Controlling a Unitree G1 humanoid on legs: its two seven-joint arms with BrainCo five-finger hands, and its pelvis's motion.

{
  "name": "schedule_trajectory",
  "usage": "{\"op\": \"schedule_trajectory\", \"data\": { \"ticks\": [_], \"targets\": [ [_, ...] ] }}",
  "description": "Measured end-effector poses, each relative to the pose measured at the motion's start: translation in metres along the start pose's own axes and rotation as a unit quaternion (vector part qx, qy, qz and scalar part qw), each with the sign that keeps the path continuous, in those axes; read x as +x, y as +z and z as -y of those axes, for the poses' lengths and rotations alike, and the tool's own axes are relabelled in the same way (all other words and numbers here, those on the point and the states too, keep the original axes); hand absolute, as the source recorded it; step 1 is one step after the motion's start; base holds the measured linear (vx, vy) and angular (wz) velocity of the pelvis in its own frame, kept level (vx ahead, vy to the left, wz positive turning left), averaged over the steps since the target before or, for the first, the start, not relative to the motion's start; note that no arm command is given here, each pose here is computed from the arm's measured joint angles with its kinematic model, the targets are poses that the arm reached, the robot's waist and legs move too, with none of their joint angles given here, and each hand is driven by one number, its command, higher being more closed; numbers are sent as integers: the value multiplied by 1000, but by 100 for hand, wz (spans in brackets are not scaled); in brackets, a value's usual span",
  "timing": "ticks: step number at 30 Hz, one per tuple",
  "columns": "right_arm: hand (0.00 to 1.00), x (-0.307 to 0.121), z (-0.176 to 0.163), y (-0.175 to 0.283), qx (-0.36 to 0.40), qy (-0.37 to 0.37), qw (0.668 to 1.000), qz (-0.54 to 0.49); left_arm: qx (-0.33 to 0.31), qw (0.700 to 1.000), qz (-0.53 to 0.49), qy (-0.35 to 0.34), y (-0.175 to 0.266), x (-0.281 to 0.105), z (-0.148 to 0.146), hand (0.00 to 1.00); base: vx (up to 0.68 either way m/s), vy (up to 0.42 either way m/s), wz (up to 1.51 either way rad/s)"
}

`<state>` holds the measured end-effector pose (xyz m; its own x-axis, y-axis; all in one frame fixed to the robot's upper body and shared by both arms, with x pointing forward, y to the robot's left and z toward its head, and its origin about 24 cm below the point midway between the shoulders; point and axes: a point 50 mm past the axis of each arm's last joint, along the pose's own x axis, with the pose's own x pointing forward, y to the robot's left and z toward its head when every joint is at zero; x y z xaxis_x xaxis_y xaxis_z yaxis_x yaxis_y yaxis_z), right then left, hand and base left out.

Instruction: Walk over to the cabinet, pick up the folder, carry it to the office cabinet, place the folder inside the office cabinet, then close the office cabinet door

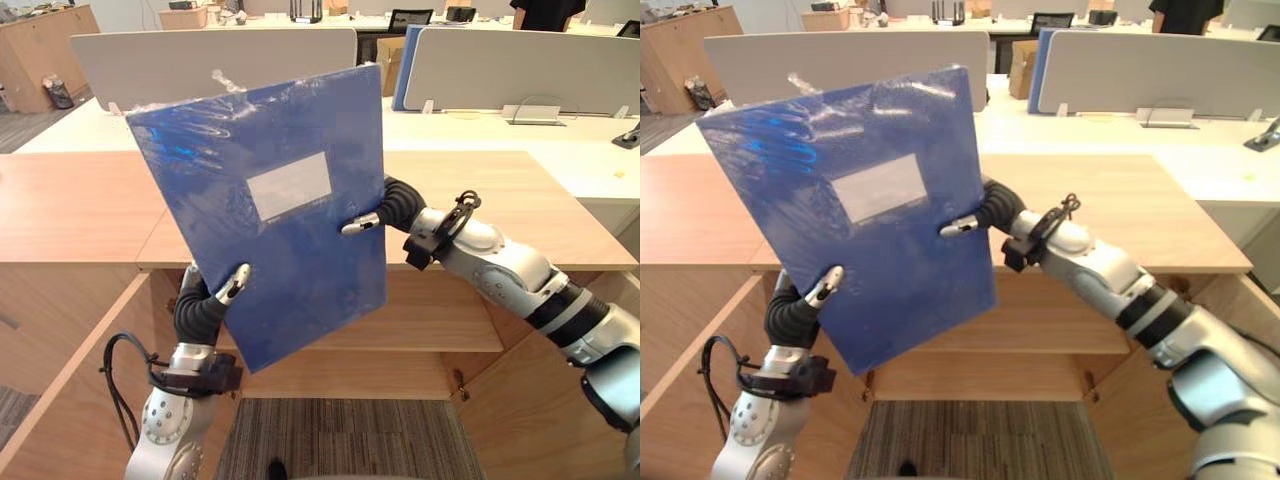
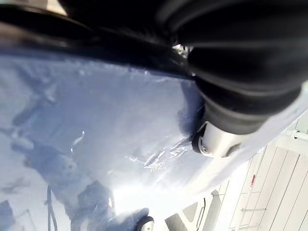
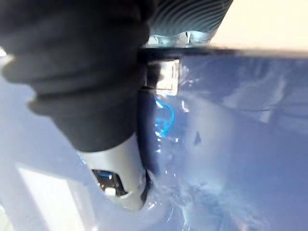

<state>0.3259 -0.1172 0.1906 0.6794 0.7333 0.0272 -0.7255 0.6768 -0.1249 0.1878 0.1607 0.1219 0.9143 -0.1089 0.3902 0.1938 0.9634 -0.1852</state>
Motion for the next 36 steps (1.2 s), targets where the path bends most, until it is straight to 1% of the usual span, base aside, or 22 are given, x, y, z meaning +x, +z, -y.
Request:
{"op": "schedule_trajectory", "data": {
  "ticks": [1, 2, 6, 10, 13, 17, 19, 23, 25, 27, 28, 31, 33, 34, 36],
  "targets": [
    [100, -1, 0, -3, 11, 5, 1000, -8, 3, 1000, 2, -6, 1, 2, 0, 100, -5, -1, 4],
    [100, -2, 0, -5, 12, 7, 1000, -13, 5, 1000, 3, -9, 2, 3, 0, 0, -5, -1, 4],
    [100, -6, 6, -6, 8, 7, 1000, -30, -4, 999, -2, -33, 2, 4, 4, 0, -7, 0, 2],
    [100, -9, 9, -2, 7, 3, 1000, -16, -37, 998, -1, -49, 1, 5, 11, 0, 0, 0, 0],
    [100, -10, 11, 3, 7, 4, 1000, 4, -69, 994, -10, -84, 1, 5, 12, 0, 0, 0, 0],
    [100, -22, 11, -5, 35, -2, 999, 19, -133, 977, -34, -162, 1, 2, 16, 0, 0, 0, 0],
    [100, -29, 9, -9, 48, -7, 998, 26, -159, 968, -45, -189, 0, 0, 17, 0, 0, 0, 0],
    [100, -42, 7, -8, 33, -13, 998, 45, -167, 956, -77, -229, -9, -4, 15, 0, 0, 0, -1],
    [100, -48, 4, 1, 1, -8, 998, 67, -167, 945, -124, -250, -23, -13, 15, 0, 0, 0, -5],
    [100, -56, 6, 9, -29, -22, 995, 90, -167, 940, -163, -248, -37, -21, 10, 0, 0, 0, -7],
    [100, -60, 6, 16, -41, -37, 991, 125, -160, 939, -199, -232, -50, -29, 2, 0, -1, 0, -7],
    [100, -67, 5, 32, -69, -68, 977, 190, -163, 935, -253, -190, -76, -45, -8, 0, -2, 2, -10],
    [100, -74, 1, 42, -103, -95, 964, 228, -167, 934, -275, -156, -92, -53, -13, 0, -2, 2, -2],
    [100, -78, -3, 48, -131, -111, 953, 250, -166, 935, -286, -128, -102, -59, -17, 0, 0, 0, 0],
    [100, -87, -12, 56, -187, -140, 930, 283, -142, 933, -318, -86, -119, -73, -27, 0, 0, 0, 0]
  ]
}}
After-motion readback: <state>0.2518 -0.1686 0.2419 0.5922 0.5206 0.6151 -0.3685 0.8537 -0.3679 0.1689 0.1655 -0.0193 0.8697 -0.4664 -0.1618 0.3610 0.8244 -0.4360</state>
